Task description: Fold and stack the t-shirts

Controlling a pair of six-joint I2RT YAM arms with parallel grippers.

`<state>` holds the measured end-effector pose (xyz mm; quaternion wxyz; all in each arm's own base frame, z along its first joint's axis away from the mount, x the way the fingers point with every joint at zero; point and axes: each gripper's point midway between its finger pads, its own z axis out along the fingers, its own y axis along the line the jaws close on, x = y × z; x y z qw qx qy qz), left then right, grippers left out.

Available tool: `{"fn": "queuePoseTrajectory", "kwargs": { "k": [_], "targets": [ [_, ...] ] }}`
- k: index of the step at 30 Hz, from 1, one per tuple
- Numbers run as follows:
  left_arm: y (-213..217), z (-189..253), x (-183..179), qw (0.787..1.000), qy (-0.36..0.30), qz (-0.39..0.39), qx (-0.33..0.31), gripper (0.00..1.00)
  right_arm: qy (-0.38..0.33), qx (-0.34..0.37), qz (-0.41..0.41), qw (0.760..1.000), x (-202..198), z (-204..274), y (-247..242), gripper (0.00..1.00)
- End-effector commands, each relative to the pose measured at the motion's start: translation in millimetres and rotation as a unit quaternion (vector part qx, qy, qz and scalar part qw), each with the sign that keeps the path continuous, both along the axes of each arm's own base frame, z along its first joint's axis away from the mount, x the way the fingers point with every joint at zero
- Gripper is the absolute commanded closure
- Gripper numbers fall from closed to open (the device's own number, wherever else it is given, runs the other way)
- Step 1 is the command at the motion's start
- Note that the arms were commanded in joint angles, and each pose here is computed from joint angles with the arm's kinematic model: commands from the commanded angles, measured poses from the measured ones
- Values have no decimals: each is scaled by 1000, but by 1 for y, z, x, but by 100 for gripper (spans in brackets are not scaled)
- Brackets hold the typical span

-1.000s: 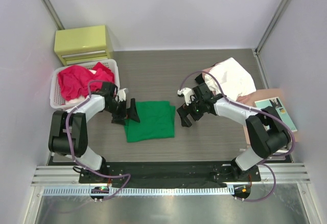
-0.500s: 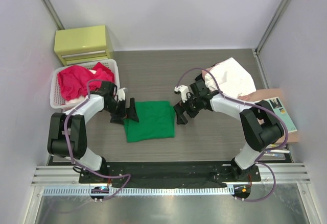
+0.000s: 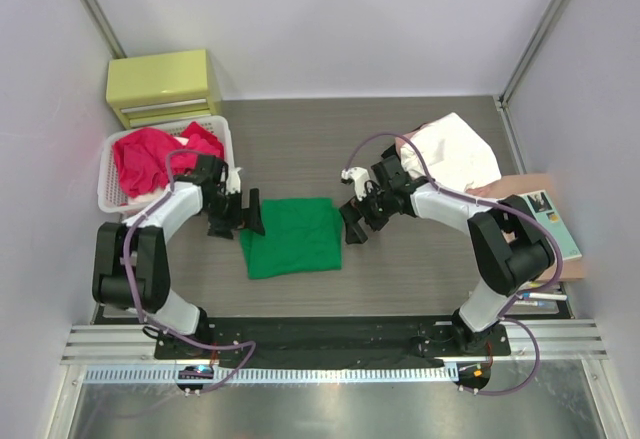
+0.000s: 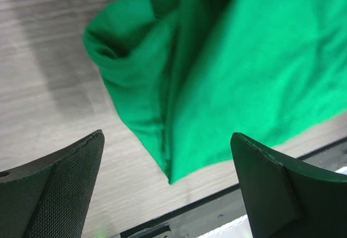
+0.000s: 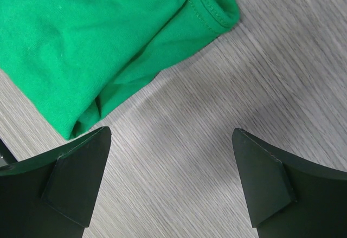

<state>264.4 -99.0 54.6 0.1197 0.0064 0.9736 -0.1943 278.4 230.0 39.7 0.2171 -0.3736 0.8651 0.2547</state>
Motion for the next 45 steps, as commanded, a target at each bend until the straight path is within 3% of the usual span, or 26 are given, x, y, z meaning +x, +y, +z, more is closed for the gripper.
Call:
{"fn": "queuePoseTrajectory", "kwargs": {
  "k": [1, 9, 17, 25, 30, 37, 38, 39, 40, 41, 42, 43, 44, 45],
  "targets": [
    [7, -15, 12, 999, 24, 9, 25, 0, -14, 30, 2, 999, 16, 13, 16, 0],
    [-6, -31, 8, 998, 55, -7, -10, 0, -3, 64, 9, 998, 17, 20, 29, 0],
    [-35, -23, -4, 991, 75, -40, -102, 0, 89, 136, 46, 986, -7, 21, 54, 0],
    [-35, -21, -6, 992, 64, -40, -102, 0, 82, 126, 41, 988, -3, 15, 52, 0],
    [-51, -26, -10, 984, 95, -59, -138, 0, 130, 137, 39, 981, -4, -2, 61, 0],
    [-61, -26, -13, 982, 100, -80, -138, 3, 146, 150, 45, 977, 4, -8, 78, 0],
    [-62, -26, -14, 982, 102, -82, -138, 8, 152, 155, 50, 975, 2, -7, 81, 3],
    [-62, -27, -16, 981, 108, -82, -139, 28, 156, 155, 50, 974, 2, -8, 81, 10],
    [-62, -27, -16, 981, 108, -82, -139, 38, 157, 155, 51, 974, 2, -9, 83, 20],
    [-61, -29, -16, 981, 109, -84, -135, 46, 160, 154, 52, 974, 1, -10, 83, 36],
    [-61, -29, -16, 981, 111, -84, -136, 66, 160, 153, 50, 974, 1, -11, 83, 47],
    [-62, -29, -17, 980, 112, -85, -137, 80, 162, 151, 49, 974, 0, -13, 82, 66],
    [-61, -31, -18, 980, 119, -84, -136, 95, 162, 148, 47, 975, -1, -14, 80, 95],
    [-61, -30, -16, 980, 116, -86, -135, 100, 165, 144, 46, 975, -2, -17, 79, 99]
  ]
}}
